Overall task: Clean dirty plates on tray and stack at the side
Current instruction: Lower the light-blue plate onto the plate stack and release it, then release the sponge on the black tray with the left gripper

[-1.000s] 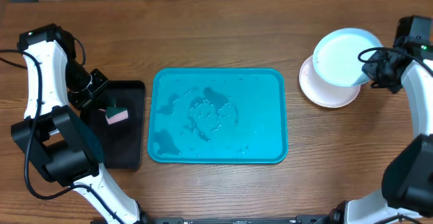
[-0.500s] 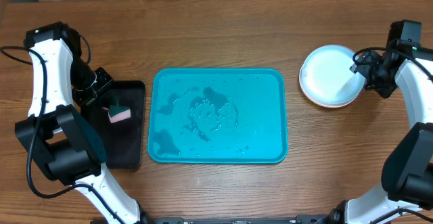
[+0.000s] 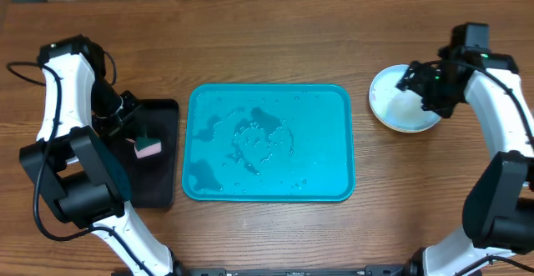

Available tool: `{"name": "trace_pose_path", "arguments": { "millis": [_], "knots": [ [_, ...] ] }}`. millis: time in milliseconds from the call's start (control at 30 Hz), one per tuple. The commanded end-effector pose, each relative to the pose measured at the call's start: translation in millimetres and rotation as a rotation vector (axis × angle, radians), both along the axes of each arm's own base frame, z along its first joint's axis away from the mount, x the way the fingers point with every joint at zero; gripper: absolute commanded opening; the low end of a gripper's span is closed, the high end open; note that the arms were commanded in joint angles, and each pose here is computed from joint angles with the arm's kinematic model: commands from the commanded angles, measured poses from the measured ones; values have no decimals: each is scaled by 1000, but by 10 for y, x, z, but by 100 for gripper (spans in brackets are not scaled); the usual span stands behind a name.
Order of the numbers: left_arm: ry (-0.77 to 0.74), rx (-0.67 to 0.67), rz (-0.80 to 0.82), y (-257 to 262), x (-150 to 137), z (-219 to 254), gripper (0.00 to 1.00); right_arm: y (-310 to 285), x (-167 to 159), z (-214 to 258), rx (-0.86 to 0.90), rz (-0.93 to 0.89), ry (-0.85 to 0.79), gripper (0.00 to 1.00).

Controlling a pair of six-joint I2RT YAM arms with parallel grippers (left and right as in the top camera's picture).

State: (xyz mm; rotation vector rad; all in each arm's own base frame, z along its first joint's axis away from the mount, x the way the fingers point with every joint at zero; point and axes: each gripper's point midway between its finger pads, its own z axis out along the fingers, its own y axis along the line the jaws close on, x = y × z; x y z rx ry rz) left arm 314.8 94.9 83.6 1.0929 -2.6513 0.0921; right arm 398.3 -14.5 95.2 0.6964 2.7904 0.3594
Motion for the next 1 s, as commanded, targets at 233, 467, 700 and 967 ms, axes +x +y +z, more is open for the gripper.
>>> {"name": "trace_pose_path", "arguments": {
  "millis": [233, 467, 700, 967],
  "knots": [
    [-2, 56, -9, 72, -71, -153, 4, 555, -37, 3, 22, 152, 8, 89],
    [-30, 79, -11, 122, -5, -184, 64, 822, -72, 3, 22, 220, 8, 89],
    [-55, 88, -11, 143, 56, -197, 72, 1023, -106, 5, 22, 272, 6, 89],
    [-120, -30, -134, -10, 119, 79, 74, 1148, -179, 1, 35, 303, 24, 89]
  ]
}}
